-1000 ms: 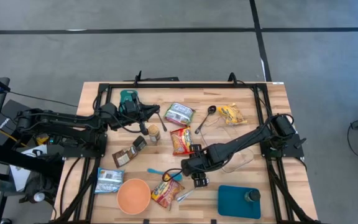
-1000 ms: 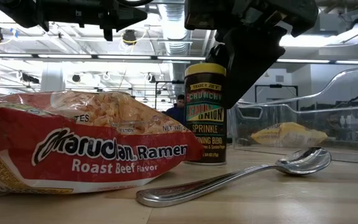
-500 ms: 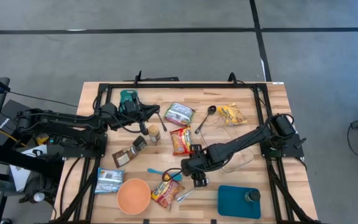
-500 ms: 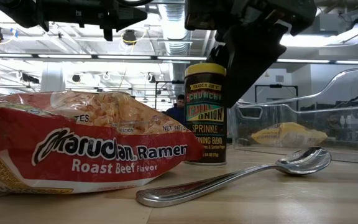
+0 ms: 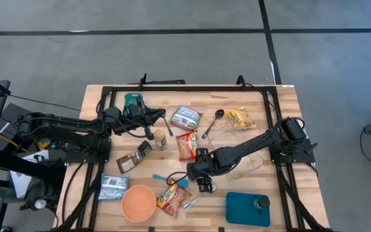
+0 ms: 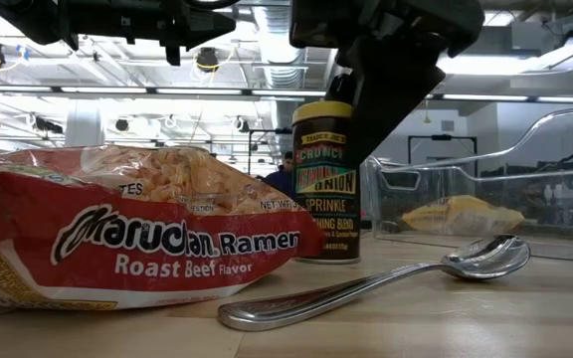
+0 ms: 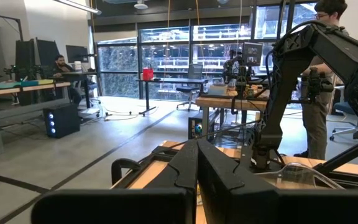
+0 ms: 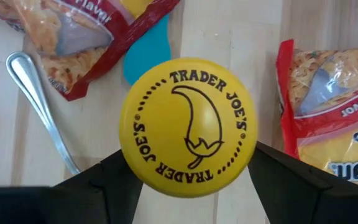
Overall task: Pick & Place Food Item
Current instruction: Put the yellow spice bottle into the blue bin
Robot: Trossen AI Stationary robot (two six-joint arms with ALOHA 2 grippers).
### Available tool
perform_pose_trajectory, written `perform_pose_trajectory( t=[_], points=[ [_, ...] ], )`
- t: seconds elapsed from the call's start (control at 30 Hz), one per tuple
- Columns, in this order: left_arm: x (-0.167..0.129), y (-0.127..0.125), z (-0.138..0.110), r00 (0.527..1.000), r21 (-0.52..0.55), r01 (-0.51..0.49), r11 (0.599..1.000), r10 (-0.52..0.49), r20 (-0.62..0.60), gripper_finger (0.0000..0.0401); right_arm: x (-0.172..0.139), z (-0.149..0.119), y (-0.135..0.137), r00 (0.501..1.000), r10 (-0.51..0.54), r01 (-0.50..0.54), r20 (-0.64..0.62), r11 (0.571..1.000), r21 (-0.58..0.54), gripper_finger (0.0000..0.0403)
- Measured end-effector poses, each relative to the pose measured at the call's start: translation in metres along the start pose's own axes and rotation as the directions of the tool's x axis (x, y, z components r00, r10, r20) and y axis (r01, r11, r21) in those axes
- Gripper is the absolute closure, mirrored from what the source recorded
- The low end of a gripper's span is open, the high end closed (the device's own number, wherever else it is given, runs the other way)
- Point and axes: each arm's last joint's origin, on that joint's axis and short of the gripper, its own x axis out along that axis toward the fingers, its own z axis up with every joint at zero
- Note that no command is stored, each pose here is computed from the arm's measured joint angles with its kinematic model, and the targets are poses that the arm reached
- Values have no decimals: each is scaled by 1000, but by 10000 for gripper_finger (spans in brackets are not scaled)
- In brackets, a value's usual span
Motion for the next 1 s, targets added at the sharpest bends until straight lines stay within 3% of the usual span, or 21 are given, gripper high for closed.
perform_pose_trajectory(
  t=[0.57,0.83,1.0],
  points=[
    [0,0,0,1000,0,0,1000,0,0,401,0,3,-1,1000,15,-15,24,1000,16,135],
    [0,0,0,1000,0,0,1000,0,0,401,0,5,0,999,20,-21,48,1000,17,94],
    [0,0,0,1000,0,0,1000,0,0,401,-1,8,1,997,36,-37,71,999,11,88]
  ],
)
